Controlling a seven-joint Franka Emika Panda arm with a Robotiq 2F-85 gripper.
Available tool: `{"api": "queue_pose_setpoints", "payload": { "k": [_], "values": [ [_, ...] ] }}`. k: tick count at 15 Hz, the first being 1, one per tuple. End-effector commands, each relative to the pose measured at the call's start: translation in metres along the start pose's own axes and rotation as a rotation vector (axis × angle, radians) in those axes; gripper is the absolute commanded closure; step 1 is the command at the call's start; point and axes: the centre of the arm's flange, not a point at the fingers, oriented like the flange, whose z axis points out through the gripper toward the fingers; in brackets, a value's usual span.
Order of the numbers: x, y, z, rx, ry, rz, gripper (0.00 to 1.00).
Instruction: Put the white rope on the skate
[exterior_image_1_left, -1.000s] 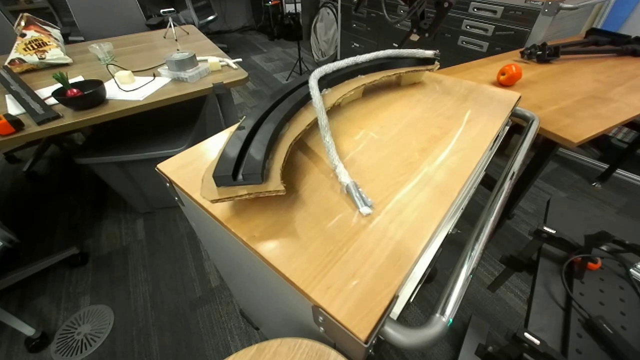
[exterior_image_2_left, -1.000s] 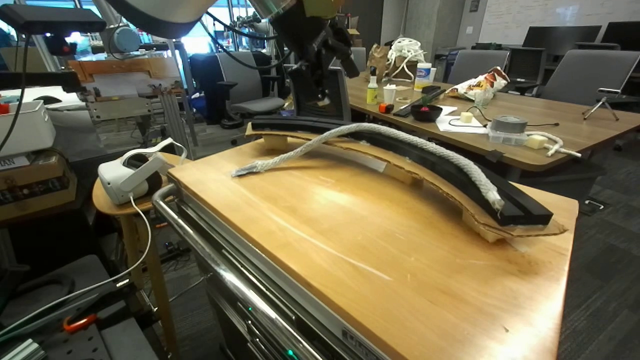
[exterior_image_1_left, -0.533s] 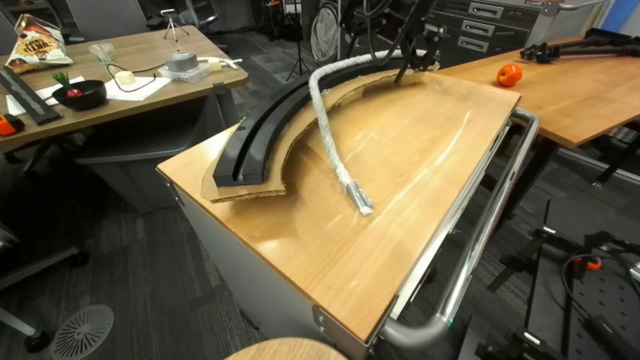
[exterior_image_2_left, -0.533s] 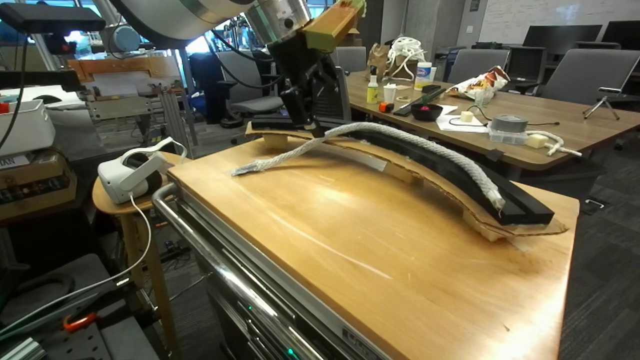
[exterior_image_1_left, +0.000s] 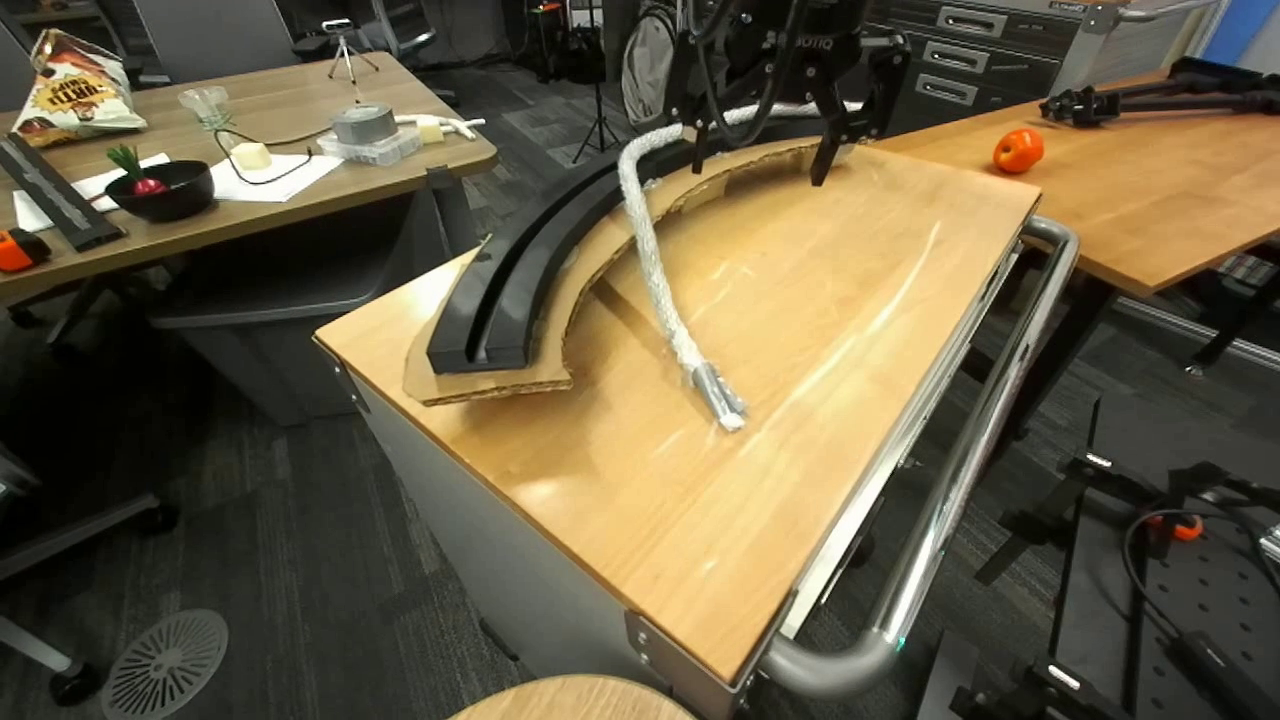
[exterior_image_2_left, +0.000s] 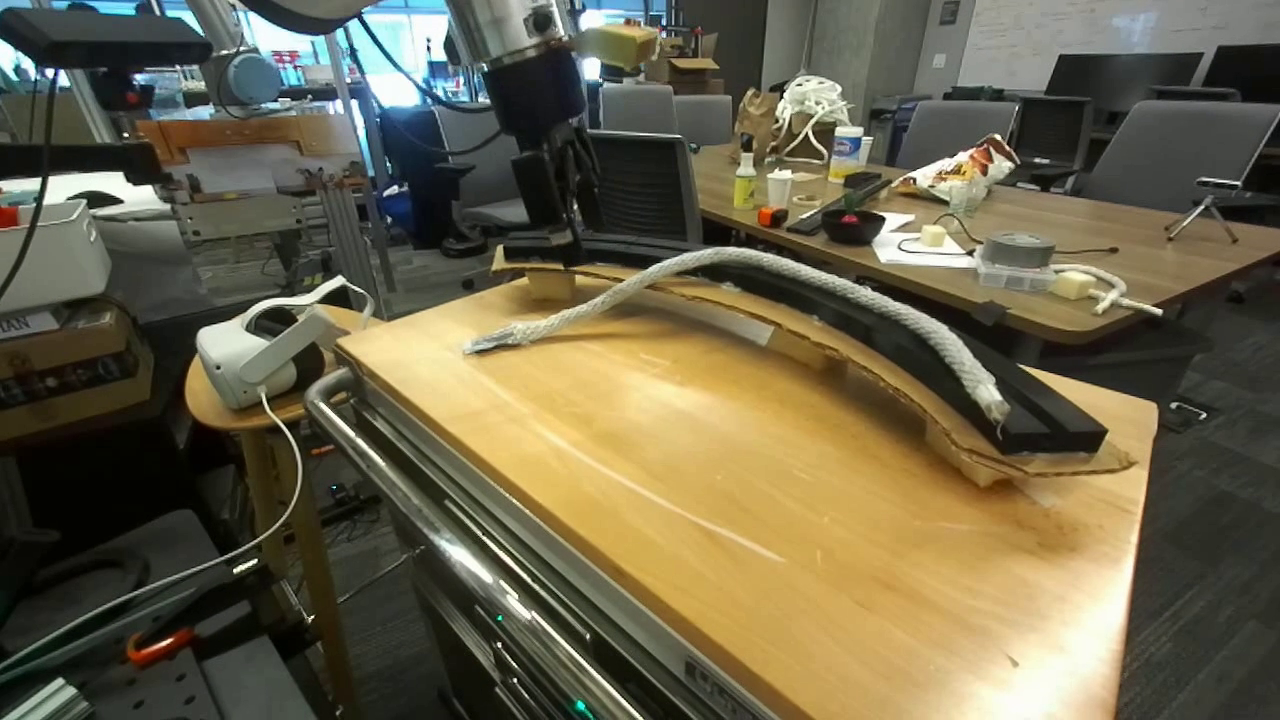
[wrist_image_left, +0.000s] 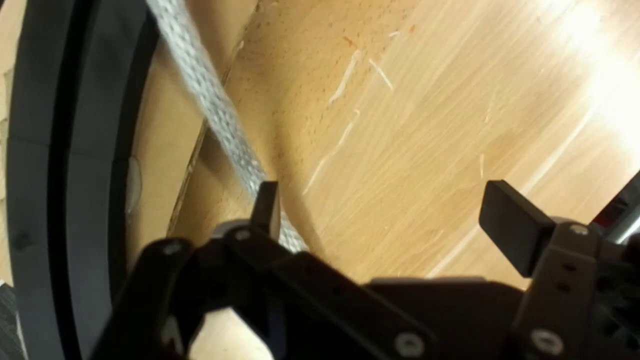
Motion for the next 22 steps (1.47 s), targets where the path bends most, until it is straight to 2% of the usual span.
{"api": "queue_pose_setpoints", "payload": {
  "k": [1,6,9,14,16,18,19,20,22],
  "values": [
    [0.01,0.003,-0.012,-0.063,0.02,-0.126,0.0],
    [0.027,0.008,0.011,-0.135,0.178,-0.226,0.0],
    [0.034,0.007,0.023,-0.119,0.238,-0.278,0.02],
    [0.034,0.009,0.04,-0.11,0.266,-0.358,0.04],
    [0.033,0.01,0.048,-0.112,0.288,-0.407,0.11],
    [0.035,0.011,0.056,-0.108,0.283,-0.459,0.11],
    [0.036,0.013,0.059,-0.102,0.285,-0.476,0.15],
    [0.037,0.014,0.062,-0.098,0.292,-0.489,0.11],
    [0.04,0.019,0.067,-0.089,0.302,-0.515,0.12]
  ]
}}
